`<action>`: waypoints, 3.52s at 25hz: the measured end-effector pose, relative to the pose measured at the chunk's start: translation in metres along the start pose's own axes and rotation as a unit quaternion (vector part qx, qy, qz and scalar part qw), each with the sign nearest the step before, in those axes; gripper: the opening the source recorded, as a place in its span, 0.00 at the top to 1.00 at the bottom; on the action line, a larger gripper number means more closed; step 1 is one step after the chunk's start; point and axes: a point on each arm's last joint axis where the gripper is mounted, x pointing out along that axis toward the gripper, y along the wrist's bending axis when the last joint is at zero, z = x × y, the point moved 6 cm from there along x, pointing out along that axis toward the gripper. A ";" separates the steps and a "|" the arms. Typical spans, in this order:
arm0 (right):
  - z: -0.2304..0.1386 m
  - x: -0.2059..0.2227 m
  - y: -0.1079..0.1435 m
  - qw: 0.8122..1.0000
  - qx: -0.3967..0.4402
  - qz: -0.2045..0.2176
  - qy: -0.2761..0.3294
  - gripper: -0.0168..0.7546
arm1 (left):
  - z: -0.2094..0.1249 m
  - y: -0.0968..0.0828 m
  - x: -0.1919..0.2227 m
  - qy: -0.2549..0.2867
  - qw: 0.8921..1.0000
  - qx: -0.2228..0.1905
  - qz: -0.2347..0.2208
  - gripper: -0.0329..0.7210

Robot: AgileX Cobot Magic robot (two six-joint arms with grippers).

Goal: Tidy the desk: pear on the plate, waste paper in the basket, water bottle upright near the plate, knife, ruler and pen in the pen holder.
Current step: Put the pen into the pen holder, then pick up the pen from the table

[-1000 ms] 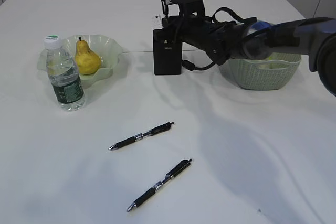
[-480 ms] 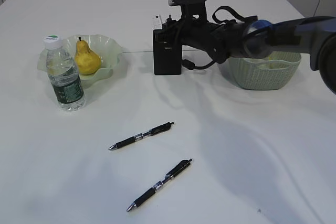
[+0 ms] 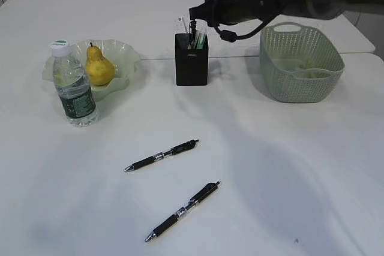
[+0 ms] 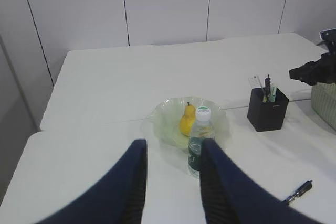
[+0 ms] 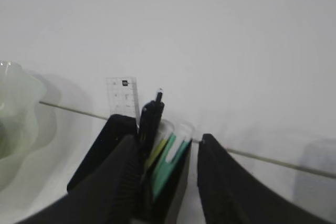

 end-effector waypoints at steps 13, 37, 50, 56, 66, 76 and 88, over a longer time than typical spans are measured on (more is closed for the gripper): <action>0.030 -0.117 -0.029 0.964 0.019 -0.100 0.245 0.56 | -0.003 -0.011 0.000 0.009 0.999 -0.026 -0.035 0.64; 0.028 -0.249 -0.042 0.953 -0.016 -0.116 0.279 0.57 | -0.011 -0.034 0.040 0.094 0.992 -0.042 -0.066 0.62; -0.063 -0.305 -0.044 0.966 -0.032 -0.098 0.235 0.57 | -0.012 -0.041 0.056 0.114 0.990 -0.044 -0.071 0.61; -0.108 -0.325 -0.041 0.975 -0.025 -0.079 0.205 0.57 | -0.011 -0.042 0.056 0.114 0.990 -0.047 -0.075 0.60; -0.127 -0.343 -0.041 0.981 -0.023 -0.073 0.181 0.57 | -0.024 -0.066 0.083 0.181 0.975 -0.032 -0.122 0.60; -0.133 -0.345 -0.042 0.976 -0.017 -0.080 0.200 0.57 | -0.068 -0.109 0.150 0.321 0.924 0.021 -0.208 0.59; -0.133 -0.345 -0.043 0.976 -0.017 -0.080 0.201 0.57 | -0.098 -0.131 0.220 0.379 0.888 0.095 -0.244 0.52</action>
